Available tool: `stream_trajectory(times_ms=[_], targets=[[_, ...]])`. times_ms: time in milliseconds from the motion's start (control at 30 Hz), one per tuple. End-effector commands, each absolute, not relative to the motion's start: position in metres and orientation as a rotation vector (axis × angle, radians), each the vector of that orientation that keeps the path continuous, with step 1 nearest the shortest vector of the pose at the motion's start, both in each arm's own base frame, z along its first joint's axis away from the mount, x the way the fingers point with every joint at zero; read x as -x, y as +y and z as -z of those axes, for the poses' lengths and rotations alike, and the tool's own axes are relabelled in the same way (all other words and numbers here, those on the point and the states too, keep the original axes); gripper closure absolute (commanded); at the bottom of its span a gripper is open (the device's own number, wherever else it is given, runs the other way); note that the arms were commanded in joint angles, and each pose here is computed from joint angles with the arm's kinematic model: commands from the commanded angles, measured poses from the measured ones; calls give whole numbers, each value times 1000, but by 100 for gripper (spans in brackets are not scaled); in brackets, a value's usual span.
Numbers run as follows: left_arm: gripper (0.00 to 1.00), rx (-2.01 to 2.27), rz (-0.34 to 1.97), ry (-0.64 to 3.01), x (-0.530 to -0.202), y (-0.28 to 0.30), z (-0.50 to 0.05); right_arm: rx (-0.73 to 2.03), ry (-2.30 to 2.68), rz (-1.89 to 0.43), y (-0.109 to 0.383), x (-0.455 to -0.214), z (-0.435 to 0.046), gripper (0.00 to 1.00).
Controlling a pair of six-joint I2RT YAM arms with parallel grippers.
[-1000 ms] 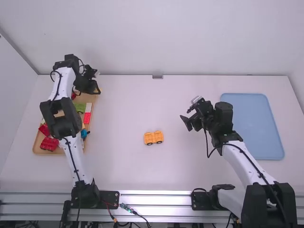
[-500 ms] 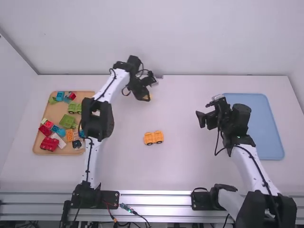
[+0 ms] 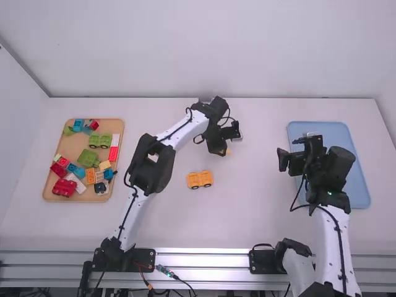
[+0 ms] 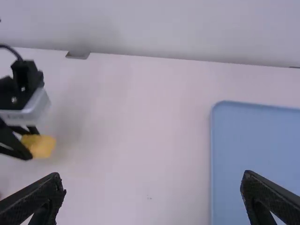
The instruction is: Assemble lego blocks to make yellow taxi
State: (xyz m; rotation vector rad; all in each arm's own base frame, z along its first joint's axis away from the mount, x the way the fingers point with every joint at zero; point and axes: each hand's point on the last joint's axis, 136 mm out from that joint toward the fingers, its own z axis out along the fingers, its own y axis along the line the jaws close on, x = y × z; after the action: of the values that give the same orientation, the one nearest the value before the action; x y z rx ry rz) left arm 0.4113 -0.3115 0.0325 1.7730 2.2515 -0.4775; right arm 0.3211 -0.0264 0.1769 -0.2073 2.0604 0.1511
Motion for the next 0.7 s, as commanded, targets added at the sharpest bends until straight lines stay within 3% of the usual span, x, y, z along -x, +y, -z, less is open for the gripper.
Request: stream_trajectory(times_ms=[0,167,367,667], targets=[[98,-1818,479,2157,-395,-321,-54,185,2070,-154,-31,-318,-171,1],[98,-1705,218,2094,-402,-314,-65,180,2100,-159,-34,-320,-160,1],[98,-1753,306,1932,-353,-313,-81,228,2095,-194,-22,-328,-156,1],[98,-1872,338,1872,-308,-337,-64,327,2078,-246,0,-328,-156,1]])
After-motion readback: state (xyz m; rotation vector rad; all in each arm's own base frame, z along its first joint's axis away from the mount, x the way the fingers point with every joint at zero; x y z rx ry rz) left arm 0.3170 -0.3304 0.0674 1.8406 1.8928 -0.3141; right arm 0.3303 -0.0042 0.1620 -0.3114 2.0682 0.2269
